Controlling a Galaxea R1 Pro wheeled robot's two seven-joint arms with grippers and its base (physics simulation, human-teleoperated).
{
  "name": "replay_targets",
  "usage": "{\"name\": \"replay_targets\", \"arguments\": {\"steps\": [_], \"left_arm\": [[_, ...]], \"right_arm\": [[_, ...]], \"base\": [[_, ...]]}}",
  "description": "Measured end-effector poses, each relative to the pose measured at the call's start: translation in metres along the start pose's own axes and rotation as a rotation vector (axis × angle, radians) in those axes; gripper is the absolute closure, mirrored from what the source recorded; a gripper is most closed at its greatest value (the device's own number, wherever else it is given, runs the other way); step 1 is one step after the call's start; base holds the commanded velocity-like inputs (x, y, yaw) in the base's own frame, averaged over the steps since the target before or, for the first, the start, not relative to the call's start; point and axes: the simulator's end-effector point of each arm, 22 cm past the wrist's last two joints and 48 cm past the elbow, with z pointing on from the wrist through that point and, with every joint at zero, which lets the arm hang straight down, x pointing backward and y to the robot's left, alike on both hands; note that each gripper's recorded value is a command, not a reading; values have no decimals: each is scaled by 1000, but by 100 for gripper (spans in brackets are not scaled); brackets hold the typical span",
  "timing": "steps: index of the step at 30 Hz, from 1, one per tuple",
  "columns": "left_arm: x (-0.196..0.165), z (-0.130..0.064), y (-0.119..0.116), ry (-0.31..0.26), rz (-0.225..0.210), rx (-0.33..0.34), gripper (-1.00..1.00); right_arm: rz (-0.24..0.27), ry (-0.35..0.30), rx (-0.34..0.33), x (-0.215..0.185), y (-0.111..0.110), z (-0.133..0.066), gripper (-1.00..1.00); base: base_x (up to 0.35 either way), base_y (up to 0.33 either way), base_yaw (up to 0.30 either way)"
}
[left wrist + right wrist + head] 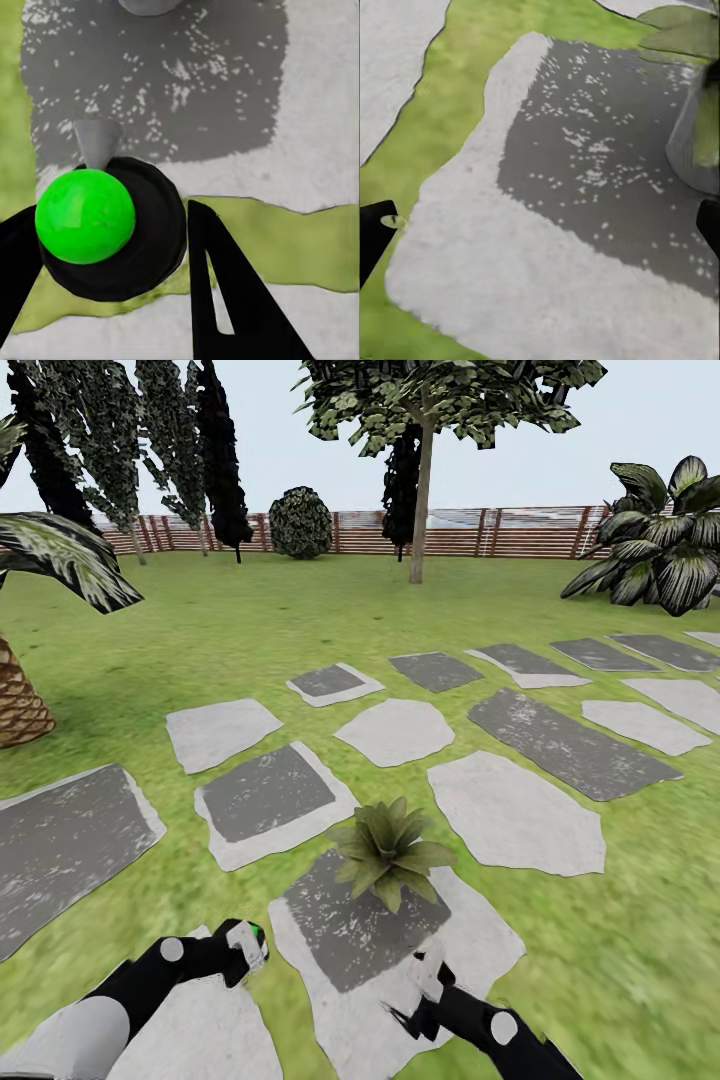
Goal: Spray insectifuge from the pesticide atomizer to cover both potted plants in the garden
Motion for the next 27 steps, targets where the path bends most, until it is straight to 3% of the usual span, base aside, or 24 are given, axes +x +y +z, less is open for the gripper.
{"name": "replay_targets", "arguments": {"steps": [2,5,9,10,13,15,18,19,22,27], "left_arm": [[-4,0,12,-34,-86,-60,100],[-4,0,26,-50,-157,-135,100],[7,-1,36,-9,-210,-193,100],[15,-2,36,21,-250,-198,100],[37,-4,33,116,-412,-201,100],[48,-5,27,170,-478,-189,100],[59,-6,18,226,-528,-170,100],[68,-8,10,287,-570,-153,100],[73,-10,3,346,-611,-136,100],[62,-2,-14,383,-642,-99,100]], "right_arm": [[56,114,105,62,-9,-17,-100],[99,243,248,125,-19,-46,-100],[185,357,460,177,-35,-85,-100],[218,376,539,186,-45,-97,-100],[386,417,726,212,-59,-130,-100],[502,433,822,229,-68,-151,-100],[573,442,879,240,-71,-165,-100],[587,458,908,253,-77,-181,-100],[582,465,911,257,-78,-186,-100],[588,463,907,255,-75,-183,-100]], "base": [[0,0,0],[0,0,0],[0,0,0],[0,0,0],[0,0,0],[0,0,0],[0,0,0],[0,0,0],[0,0,0],[0,0,0]]}}
